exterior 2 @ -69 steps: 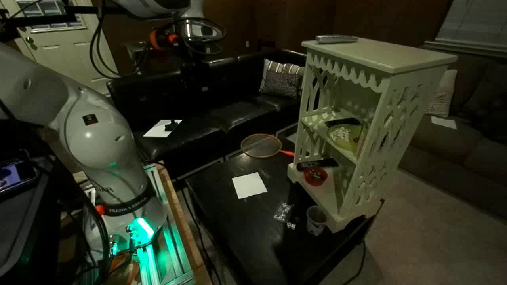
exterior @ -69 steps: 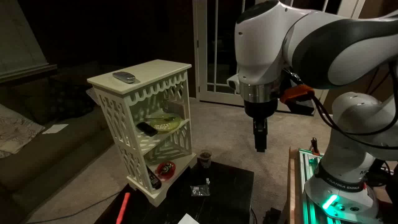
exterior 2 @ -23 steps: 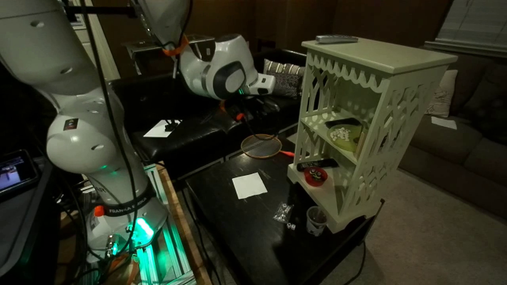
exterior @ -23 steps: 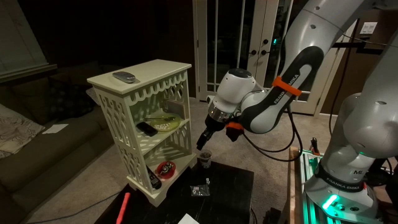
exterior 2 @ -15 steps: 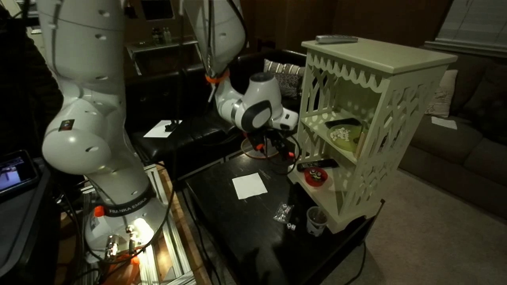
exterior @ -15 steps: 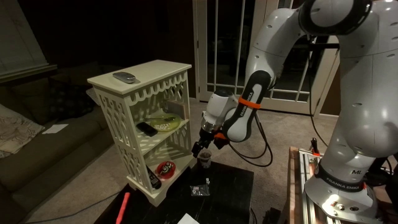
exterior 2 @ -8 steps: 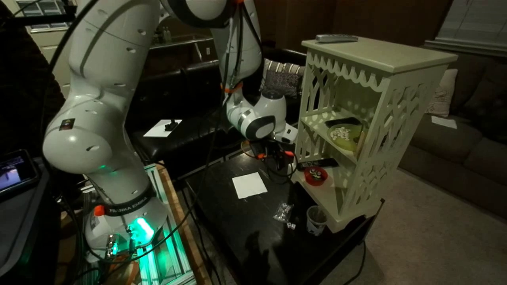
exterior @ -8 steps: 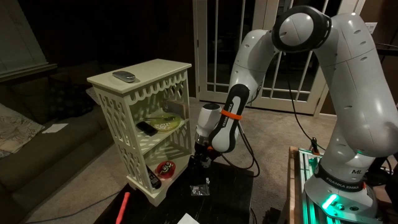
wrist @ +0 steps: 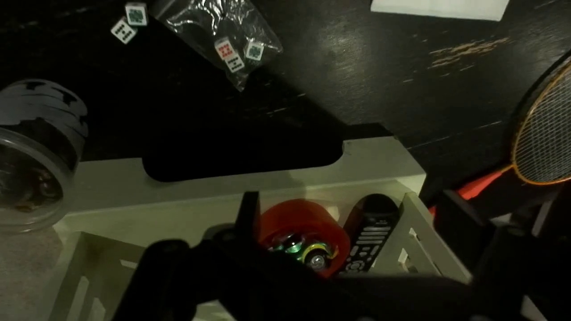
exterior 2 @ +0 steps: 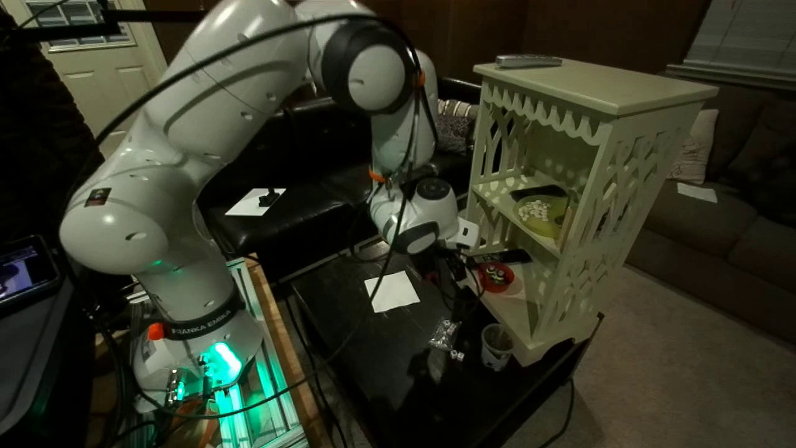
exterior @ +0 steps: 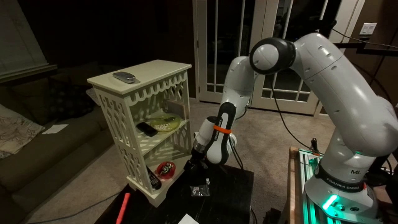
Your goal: Remove the toy car from the bowl
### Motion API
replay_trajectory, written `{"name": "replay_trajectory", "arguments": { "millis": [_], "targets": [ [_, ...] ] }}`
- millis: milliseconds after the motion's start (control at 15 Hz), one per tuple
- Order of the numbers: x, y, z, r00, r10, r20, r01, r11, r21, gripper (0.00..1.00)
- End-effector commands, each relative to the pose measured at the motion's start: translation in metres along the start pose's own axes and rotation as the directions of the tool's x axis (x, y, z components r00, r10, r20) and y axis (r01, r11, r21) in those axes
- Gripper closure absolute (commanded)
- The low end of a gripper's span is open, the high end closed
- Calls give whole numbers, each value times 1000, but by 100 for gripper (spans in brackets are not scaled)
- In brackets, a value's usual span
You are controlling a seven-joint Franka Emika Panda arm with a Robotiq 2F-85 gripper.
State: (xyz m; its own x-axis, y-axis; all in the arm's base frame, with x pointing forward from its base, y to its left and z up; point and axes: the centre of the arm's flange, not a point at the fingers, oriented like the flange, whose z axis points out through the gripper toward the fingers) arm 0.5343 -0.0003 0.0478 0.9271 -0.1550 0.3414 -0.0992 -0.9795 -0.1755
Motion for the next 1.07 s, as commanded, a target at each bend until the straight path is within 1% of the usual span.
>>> {"name": "replay_trajectory", "arguments": {
  "millis": [0,200,467,533,600,667,867,1000],
  "targets": [
    [21,27,78,993,-69,-96,74,996,49,0],
    [35,27,100,981,-78,-178,92,993,75,0],
    [63,25,107,960,-62,-272,93,990,106,0],
    [67,27,105,961,-38,-272,74,990,124,0],
    [69,28,102,962,-31,-271,67,990,124,0],
    [59,21,90,968,-42,-247,67,993,95,0],
    [66,26,93,963,-14,-268,44,993,106,0],
    [75,26,94,955,53,-291,-8,988,156,0]
  ]
}}
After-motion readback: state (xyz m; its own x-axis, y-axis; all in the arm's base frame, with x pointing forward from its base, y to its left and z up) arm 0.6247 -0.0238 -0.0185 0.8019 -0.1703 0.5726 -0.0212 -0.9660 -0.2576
